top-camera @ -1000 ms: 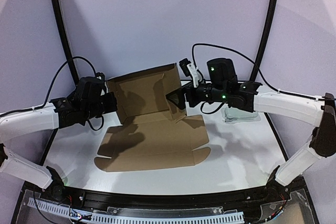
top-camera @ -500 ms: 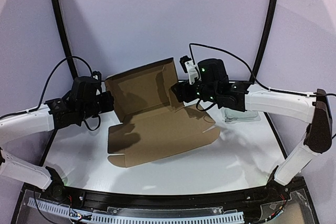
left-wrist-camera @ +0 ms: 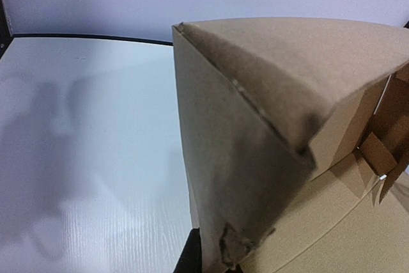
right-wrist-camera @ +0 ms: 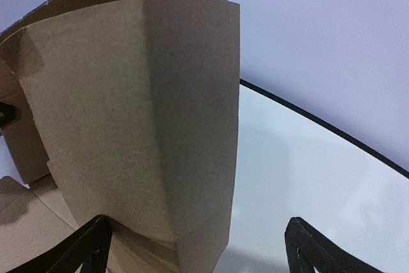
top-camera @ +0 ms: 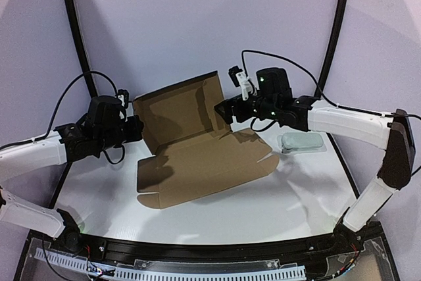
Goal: Fold the paper box
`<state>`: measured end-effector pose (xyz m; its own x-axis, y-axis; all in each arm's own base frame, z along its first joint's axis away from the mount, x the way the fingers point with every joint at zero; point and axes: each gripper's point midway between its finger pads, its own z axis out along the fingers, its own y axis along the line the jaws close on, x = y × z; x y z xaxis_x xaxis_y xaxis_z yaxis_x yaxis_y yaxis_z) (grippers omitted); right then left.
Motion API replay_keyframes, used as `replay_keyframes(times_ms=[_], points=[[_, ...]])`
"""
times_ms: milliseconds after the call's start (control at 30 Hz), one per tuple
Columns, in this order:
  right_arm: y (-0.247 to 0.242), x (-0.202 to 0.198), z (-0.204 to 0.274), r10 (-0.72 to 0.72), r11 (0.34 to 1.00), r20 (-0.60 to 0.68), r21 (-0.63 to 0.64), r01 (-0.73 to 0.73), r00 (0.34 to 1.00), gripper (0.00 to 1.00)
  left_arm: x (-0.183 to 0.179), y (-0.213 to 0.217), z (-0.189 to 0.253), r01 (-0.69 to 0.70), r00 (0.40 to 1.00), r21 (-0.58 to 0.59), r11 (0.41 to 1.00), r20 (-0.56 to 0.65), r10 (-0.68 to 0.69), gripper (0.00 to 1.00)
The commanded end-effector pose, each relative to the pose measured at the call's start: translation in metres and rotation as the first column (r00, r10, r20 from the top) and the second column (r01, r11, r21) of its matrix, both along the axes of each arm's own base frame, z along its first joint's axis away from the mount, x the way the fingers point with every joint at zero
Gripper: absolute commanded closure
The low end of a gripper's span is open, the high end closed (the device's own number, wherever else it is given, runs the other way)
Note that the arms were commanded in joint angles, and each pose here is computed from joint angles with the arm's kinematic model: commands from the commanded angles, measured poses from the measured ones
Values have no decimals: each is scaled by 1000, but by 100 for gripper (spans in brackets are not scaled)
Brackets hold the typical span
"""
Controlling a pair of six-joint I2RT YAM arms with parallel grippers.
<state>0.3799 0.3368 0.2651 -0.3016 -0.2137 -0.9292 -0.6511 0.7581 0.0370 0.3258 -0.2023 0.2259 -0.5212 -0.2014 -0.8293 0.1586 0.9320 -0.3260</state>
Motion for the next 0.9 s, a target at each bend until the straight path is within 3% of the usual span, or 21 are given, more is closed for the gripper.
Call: replay_keyframes(times_ms=[0,400,533,633,767,867], points=[[9,-8,12,149,987,15,61,-150,989,3,-21,-43,21,242,970,-85,967,49,-238,99],[23,-10,13,249,967,-2,62,-248,969,2,-23,-54,26,302,953,-94,948,60,-298,99],[21,-5,12,220,974,-12,55,-219,976,7,-25,-54,26,308,951,-98,946,62,-303,99],[15,3,10,164,986,-13,39,-163,986,16,-26,-54,28,312,950,-103,945,67,-306,99],[4,17,2,66,998,-19,1,-66,998,45,-28,-54,31,320,947,-106,941,76,-313,99],[-5,28,-3,-19,1000,-17,-19,18,1000,51,-29,-56,34,334,942,-109,936,85,-326,99]])
